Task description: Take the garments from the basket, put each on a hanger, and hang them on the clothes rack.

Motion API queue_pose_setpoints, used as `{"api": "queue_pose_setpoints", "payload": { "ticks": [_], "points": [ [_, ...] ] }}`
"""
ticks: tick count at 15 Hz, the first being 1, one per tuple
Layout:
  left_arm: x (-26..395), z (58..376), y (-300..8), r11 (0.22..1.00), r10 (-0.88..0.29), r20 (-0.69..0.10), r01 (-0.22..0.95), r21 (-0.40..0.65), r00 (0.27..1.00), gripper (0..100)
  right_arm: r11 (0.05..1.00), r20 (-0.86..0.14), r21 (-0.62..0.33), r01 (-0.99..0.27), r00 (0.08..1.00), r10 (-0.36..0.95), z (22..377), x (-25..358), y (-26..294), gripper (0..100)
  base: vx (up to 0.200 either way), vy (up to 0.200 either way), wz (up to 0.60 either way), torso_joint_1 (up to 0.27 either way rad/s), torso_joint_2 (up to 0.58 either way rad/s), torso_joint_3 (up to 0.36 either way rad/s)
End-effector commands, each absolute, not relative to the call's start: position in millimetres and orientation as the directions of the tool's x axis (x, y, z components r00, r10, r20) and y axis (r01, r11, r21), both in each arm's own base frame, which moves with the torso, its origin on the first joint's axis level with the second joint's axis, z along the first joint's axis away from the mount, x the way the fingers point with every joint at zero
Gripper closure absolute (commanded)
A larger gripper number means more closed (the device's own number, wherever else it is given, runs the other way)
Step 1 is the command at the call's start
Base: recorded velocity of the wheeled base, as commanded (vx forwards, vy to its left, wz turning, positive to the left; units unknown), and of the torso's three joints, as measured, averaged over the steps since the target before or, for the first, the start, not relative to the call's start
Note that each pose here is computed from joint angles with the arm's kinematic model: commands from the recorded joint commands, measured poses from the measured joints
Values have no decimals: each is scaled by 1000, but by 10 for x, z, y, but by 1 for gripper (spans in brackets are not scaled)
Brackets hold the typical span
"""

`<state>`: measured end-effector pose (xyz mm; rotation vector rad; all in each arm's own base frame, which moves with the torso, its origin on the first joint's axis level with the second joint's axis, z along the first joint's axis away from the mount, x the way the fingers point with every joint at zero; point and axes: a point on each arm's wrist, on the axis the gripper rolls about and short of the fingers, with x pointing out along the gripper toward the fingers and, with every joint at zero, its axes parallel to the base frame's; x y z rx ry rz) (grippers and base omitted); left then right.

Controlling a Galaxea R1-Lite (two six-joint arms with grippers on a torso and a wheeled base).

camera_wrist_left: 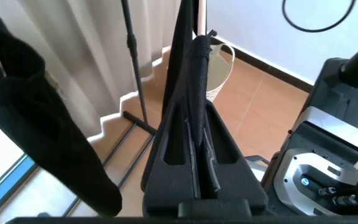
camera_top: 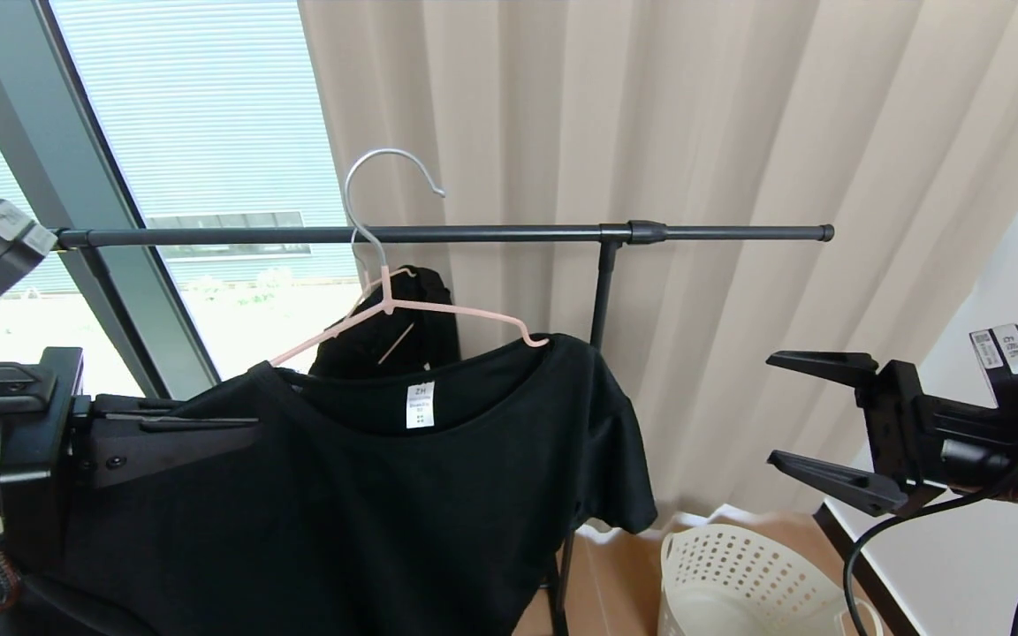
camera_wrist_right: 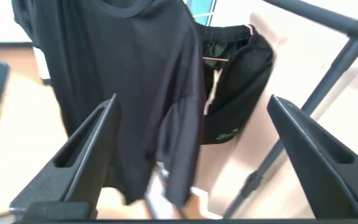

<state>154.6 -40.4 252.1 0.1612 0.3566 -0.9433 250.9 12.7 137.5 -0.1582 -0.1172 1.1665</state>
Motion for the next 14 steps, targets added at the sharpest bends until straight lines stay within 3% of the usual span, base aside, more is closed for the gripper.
{"api": "queue_pose_setpoints", "payload": {
  "ticks": [1, 9, 14],
  "points": [
    [1538, 2512, -403, 599, -749, -375, 800, -30, 546, 100, 378, 5, -202, -903, 385, 923, 1348, 2491, 134, 0, 0, 0, 0, 0, 0, 0],
    [1556, 2520, -432, 649, -718, -393, 757, -78, 575, 100, 536, 21, -215, -816, 545, 838, 1409, 2572, 339, 0, 0, 0, 0, 0, 0, 0],
    [1517, 2515, -596, 690, -672, -435, 721, -73, 599, 100, 662, -20, -167, -731, 674, 739, 1556, 2603, 514, 0, 0, 0, 0, 0, 0, 0]
  ]
}}
